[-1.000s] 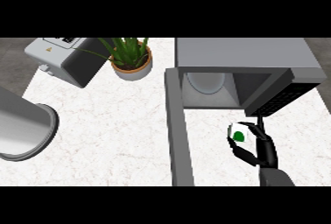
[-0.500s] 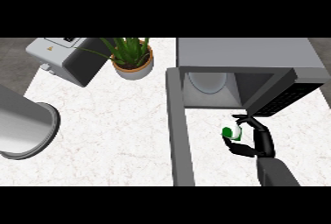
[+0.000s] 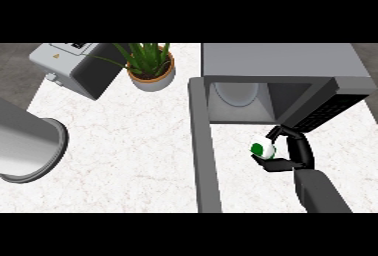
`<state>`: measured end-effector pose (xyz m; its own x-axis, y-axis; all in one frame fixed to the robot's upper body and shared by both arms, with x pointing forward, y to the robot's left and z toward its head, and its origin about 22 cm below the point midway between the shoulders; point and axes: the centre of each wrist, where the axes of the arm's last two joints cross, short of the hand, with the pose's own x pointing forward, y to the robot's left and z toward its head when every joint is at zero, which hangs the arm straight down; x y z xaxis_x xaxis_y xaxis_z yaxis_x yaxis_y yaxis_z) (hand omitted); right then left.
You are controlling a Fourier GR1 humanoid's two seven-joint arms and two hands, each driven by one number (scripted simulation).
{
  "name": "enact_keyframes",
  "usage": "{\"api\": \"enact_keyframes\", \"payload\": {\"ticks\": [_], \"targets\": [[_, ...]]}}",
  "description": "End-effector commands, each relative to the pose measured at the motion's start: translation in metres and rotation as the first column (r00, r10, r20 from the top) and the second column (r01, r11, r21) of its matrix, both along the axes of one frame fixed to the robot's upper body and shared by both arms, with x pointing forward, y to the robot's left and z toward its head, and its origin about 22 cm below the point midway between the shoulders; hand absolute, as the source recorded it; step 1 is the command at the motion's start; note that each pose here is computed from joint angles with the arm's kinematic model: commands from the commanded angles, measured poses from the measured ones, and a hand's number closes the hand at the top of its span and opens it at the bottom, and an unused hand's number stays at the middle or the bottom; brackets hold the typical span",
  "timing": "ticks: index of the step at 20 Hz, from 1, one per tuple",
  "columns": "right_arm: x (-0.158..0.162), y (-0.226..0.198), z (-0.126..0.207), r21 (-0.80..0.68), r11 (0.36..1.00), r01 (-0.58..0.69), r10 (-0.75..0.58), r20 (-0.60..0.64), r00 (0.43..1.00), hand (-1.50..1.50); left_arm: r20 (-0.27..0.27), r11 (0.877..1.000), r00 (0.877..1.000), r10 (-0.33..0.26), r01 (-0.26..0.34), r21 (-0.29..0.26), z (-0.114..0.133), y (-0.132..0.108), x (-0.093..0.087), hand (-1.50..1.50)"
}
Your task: Pick up the milk, place it into the microwave and close the microwave
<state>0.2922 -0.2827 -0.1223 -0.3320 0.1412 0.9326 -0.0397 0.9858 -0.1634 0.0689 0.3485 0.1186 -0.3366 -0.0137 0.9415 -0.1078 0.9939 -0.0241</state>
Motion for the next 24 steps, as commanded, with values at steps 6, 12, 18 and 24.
{"api": "enact_keyframes", "payload": {"ticks": [6,12,18,24], "targets": [[0.012,0.047,0.039,0.032,0.990,-0.137,0.134,0.091,0.987,1.50,0.032,1.000,0.999,0.005,-0.005,0.004,0.003,0.005,-0.006,-1.50],[0.037,0.058,0.084,-0.013,0.998,-0.066,0.067,0.102,0.992,1.50,0.019,1.000,1.000,-0.002,0.002,0.004,0.010,0.008,-0.007,-1.50],[0.045,0.091,0.097,-0.061,0.997,-0.036,0.043,0.113,0.993,1.50,0.016,1.000,1.000,0.010,-0.010,0.002,0.005,0.009,-0.016,-1.50],[0.100,0.109,0.135,-0.261,0.965,0.016,0.006,0.082,0.997,1.50,0.020,1.000,1.000,-0.017,0.017,0.007,0.002,0.009,0.001,-1.50]]}}
